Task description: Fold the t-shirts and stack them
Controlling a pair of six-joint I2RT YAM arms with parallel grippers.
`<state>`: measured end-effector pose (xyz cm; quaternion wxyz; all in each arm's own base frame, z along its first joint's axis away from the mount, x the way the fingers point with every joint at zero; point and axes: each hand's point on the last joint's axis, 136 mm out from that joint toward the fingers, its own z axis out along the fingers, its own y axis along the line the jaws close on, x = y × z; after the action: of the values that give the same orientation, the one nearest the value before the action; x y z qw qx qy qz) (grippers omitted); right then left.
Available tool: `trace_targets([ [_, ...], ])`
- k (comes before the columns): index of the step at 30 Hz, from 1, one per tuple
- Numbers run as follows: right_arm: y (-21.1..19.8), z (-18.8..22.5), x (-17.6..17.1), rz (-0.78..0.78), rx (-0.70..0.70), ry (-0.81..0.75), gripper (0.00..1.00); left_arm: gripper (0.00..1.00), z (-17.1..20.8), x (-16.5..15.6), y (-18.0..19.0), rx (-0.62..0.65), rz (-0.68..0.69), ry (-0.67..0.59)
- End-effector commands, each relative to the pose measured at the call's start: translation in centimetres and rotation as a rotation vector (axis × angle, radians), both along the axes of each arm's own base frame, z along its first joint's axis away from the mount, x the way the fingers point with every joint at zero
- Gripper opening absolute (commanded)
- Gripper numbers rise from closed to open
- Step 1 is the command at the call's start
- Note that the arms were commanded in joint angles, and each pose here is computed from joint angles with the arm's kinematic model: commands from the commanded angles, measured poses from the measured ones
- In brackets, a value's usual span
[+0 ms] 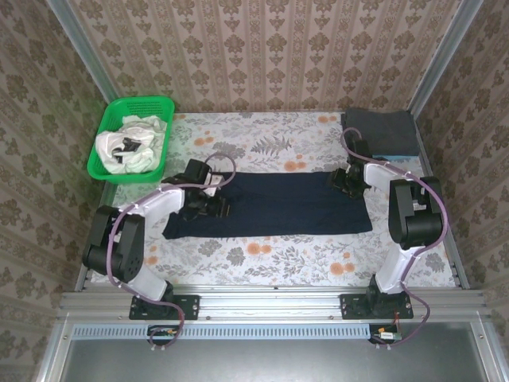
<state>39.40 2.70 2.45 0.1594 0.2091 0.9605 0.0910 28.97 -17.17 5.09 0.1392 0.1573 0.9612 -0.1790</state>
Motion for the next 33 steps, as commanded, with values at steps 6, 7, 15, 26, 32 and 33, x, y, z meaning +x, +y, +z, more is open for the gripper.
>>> trace_targets([
  [6, -0.2, -0.2, -1.5, -0.006, 0.015, 0.021, 0.69, 0.59, 5.3, 4.1, 0.1, 0.034, 0.014, -0.163],
  [7, 0.0, -0.3, -1.5, -0.003, 0.021, 0.020, 0.69, 0.61, 5.3, 4.9, -0.3, 0.030, -0.009, -0.174],
  [15, -0.2, -0.7, -1.6, -0.006, 0.012, 0.031, 0.70, 0.61, 0.4, 9.1, -1.0, 0.110, -0.059, -0.044],
  [26, -0.2, -0.1, -1.4, -0.007, 0.016, 0.010, 0.70, 0.24, 3.1, 7.7, -1.7, 0.033, -0.069, -0.063],
  [32, 0.0, -0.2, -1.5, -0.008, 0.031, 0.011, 0.70, 0.00, 4.5, 5.7, -1.9, -0.016, -0.055, -0.075],
  [33, 0.0, -0.1, -1.5, -0.007, 0.031, 0.008, 0.70, 0.00, 4.8, 5.3, -2.0, -0.022, -0.057, -0.079],
])
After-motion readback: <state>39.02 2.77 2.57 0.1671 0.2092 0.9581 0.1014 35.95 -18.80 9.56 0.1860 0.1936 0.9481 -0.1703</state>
